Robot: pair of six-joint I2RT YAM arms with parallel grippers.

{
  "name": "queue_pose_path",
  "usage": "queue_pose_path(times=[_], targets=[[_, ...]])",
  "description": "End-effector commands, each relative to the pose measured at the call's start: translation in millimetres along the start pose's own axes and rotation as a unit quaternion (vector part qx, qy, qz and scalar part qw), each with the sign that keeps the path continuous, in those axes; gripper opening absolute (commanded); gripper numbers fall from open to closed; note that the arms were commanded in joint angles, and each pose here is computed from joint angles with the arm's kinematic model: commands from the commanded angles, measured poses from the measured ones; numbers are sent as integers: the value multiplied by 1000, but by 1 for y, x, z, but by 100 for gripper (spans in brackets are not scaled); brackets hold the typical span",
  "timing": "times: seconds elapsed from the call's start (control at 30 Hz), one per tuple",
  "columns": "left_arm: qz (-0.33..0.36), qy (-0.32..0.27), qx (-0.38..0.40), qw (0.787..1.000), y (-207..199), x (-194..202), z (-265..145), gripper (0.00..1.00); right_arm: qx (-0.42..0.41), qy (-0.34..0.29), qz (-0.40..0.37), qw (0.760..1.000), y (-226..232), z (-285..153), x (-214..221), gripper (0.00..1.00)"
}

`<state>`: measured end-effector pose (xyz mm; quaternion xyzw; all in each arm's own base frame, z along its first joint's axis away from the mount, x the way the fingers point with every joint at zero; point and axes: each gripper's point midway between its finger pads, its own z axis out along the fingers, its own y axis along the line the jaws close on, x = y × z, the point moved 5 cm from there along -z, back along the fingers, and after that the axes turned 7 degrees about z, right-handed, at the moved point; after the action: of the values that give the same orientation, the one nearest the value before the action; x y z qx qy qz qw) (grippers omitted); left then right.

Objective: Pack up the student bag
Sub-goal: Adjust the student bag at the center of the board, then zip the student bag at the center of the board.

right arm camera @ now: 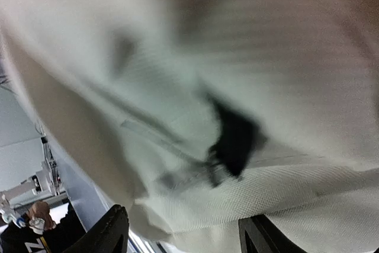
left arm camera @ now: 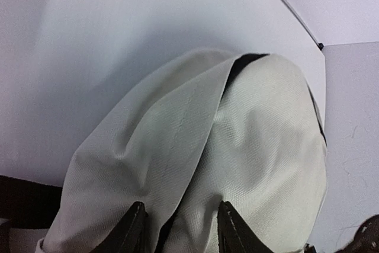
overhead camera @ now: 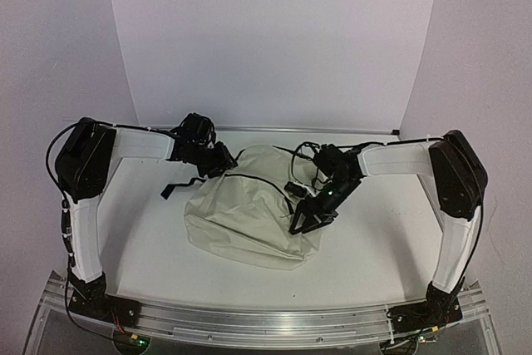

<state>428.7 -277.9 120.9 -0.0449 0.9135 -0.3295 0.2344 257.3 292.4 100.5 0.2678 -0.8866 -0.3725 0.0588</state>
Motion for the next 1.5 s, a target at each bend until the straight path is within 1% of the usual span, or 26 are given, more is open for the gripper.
queue_pose_path(times=[0.0, 0.1, 0.17, 0.27, 0.37, 0.47, 0.5, 0.67, 0.73, 0.87, 0.93, 1.0, 1.13, 1.27, 1.37, 1.47], targets=[[73, -62, 24, 995, -21, -50, -42, 56, -44, -74, -82, 993, 62, -41, -18, 68], [129, -89, 11, 988, -36, -56, -79, 67, -32, -106, -80, 991, 54, -66, -15, 70], [164, -98, 8, 982, -47, -51, -101, 72, -35, -117, -57, 991, 39, -77, -11, 69], [223, -88, -7, 971, -72, -26, -123, 72, -35, -141, -6, 989, 8, -93, -13, 65], [270, -63, 4, 961, -106, 18, -128, 68, -19, -169, 24, 985, -7, -98, -20, 59], [290, -32, 16, 956, -129, 62, -123, 60, -17, -198, 44, 979, -14, -95, -30, 56], [299, -21, 19, 954, -137, 78, -119, 57, -20, -199, 55, 978, -18, -93, -32, 55], [306, 17, 9, 952, -158, 134, -90, 44, -46, -210, 77, 974, -24, -82, -45, 48], [316, 32, -6, 948, -165, 156, -72, 42, -49, -208, 89, 973, -28, -75, -46, 48], [336, 41, -79, 938, -167, 185, -47, 39, -50, -203, 101, 973, -34, -63, -47, 47], [340, 36, -131, 931, -163, 190, -39, 38, -48, -201, 103, 973, -36, -60, -46, 46], [336, 18, -163, 927, -164, 190, -38, 37, -48, -201, 105, 973, -37, -57, -46, 46], [318, 12, -187, 930, -163, 195, -34, 38, -51, -200, 104, 973, -35, -51, -44, 46], [313, 13, -238, 919, -154, 200, -32, 40, -49, -196, 102, 974, -32, -46, -42, 46], [314, 14, -257, 914, -151, 199, -32, 42, -48, -195, 103, 974, -33, -44, -42, 47], [315, 17, -245, 917, -153, 202, -27, 42, -47, -194, 107, 974, -34, -41, -42, 47]])
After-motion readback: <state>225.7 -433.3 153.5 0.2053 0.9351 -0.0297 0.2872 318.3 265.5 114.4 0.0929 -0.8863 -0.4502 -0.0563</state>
